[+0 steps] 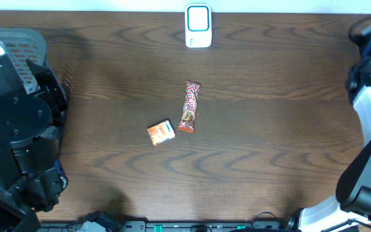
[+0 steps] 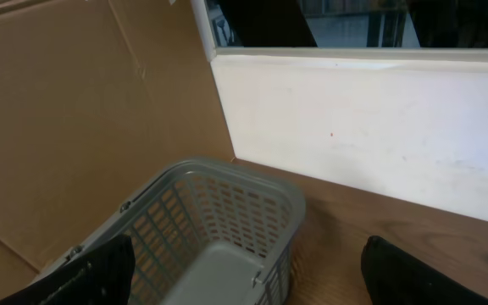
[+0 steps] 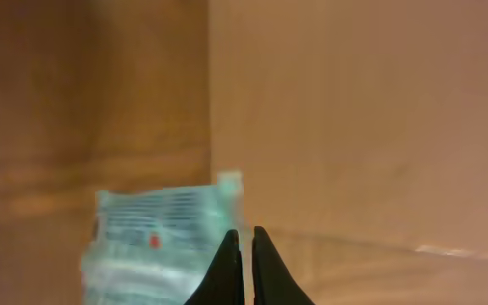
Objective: Scan the item barcode
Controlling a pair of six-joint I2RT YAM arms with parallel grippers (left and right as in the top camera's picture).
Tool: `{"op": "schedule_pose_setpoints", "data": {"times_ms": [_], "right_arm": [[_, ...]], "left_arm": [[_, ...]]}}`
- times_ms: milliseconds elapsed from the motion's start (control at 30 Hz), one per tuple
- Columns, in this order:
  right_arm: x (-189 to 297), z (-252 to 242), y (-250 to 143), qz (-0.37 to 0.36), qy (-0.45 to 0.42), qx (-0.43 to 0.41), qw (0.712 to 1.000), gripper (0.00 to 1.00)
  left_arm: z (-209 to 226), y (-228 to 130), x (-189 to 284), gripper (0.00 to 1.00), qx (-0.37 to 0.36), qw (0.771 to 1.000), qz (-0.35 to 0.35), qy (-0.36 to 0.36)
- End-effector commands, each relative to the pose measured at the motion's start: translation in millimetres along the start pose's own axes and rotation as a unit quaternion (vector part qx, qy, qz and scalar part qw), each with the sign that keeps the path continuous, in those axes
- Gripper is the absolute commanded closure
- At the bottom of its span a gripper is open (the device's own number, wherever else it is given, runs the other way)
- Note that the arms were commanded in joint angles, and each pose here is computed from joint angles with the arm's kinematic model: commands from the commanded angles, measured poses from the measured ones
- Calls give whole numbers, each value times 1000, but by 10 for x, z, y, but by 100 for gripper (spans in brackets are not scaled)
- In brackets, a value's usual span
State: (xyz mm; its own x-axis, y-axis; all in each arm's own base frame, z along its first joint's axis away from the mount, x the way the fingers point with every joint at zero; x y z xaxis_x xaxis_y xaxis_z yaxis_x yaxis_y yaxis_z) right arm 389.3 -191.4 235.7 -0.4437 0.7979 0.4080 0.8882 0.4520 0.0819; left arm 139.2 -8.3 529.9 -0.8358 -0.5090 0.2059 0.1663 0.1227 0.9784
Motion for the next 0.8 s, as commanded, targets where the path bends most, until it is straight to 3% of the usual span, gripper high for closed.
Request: {"op": "schedule_pose_setpoints", "data": {"times_ms": [0,233,333,400,500,567,667,767], "right_arm": [[-224,234,-203,29,26,9,999,99],[-358,432,-279,52,44,33,997,99],[-301,380,-160,37,18,11,999,89],[-215,368,-19,16,4,4,1000,78],[-32,428,226,-19,1,4,1000,73],[132,521,432,-50,7,-15,999,58],[479,790,764,-102,51,-58,992,16],[972,1215,1079,-168,151,-72,972,1]], "left_arm": [[22,6,5,14,5,1000,-2,5],[22,6,5,14,5,1000,-2,5],[22,6,5,14,5,1000,-2,5],[22,6,5,14,5,1000,-2,5],[22,6,5,14,5,1000,-2,5],[22,6,5,14,5,1000,-2,5],[22,6,5,14,5,1000,-2,5],[22,6,5,14,5,1000,-2,5]]}}
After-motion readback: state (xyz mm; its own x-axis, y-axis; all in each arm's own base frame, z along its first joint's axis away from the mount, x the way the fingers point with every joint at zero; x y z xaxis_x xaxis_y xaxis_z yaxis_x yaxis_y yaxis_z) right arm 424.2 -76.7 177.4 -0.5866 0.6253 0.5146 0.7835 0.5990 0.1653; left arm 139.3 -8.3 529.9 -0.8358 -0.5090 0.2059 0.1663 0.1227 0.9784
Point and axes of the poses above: each gripper's point midway between its finger pads, its own x axis back along the fingers, its own z axis along the line the jaws close on, y = z × x, the point moved 10 cm from there along x, back along the fingers, and after that the axes turned 10 degrees about x, right-handed, at the moved point
